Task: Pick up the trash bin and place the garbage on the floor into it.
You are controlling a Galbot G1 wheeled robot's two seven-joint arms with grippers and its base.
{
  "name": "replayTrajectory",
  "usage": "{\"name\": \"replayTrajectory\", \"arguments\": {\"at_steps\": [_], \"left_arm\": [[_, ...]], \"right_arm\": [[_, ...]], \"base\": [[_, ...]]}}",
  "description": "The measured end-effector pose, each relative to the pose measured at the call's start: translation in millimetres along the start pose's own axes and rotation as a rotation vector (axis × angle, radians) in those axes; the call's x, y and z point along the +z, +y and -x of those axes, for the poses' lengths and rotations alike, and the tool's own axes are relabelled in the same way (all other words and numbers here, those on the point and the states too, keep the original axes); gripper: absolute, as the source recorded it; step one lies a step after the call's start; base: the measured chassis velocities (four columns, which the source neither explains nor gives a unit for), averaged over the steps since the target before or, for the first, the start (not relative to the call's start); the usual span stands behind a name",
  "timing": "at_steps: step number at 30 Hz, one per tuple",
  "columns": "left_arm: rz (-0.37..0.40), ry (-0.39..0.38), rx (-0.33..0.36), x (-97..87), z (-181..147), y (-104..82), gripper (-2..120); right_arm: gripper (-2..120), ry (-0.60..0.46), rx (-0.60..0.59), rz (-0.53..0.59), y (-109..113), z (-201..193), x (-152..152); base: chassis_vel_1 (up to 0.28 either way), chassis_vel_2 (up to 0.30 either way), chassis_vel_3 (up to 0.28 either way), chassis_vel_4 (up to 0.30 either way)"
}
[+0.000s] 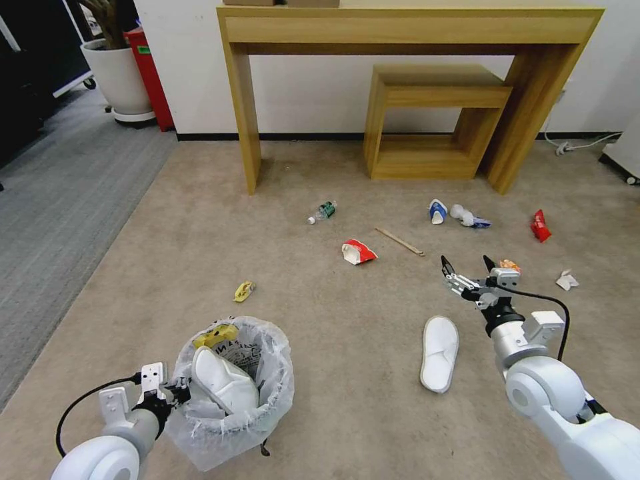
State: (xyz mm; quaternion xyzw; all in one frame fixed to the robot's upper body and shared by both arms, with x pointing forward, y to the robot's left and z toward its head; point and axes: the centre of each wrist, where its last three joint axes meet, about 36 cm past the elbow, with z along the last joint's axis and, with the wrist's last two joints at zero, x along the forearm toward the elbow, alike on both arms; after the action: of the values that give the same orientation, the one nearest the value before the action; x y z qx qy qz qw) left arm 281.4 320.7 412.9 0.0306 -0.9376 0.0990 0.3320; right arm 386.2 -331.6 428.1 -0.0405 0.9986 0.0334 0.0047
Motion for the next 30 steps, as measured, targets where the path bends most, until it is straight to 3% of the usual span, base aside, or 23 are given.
{"name": "replayTrajectory", "arguments": {"at_steps": [30], "left_arm": [[0.006, -0.017, 0.000, 1.0, -1.8, -0.9, 0]], "right_arm": [[96, -0.027, 0.014, -0.018, 0.4, -2.8, 1.2]], "base": [[0.000, 0.000, 0.000, 0.000]]}}
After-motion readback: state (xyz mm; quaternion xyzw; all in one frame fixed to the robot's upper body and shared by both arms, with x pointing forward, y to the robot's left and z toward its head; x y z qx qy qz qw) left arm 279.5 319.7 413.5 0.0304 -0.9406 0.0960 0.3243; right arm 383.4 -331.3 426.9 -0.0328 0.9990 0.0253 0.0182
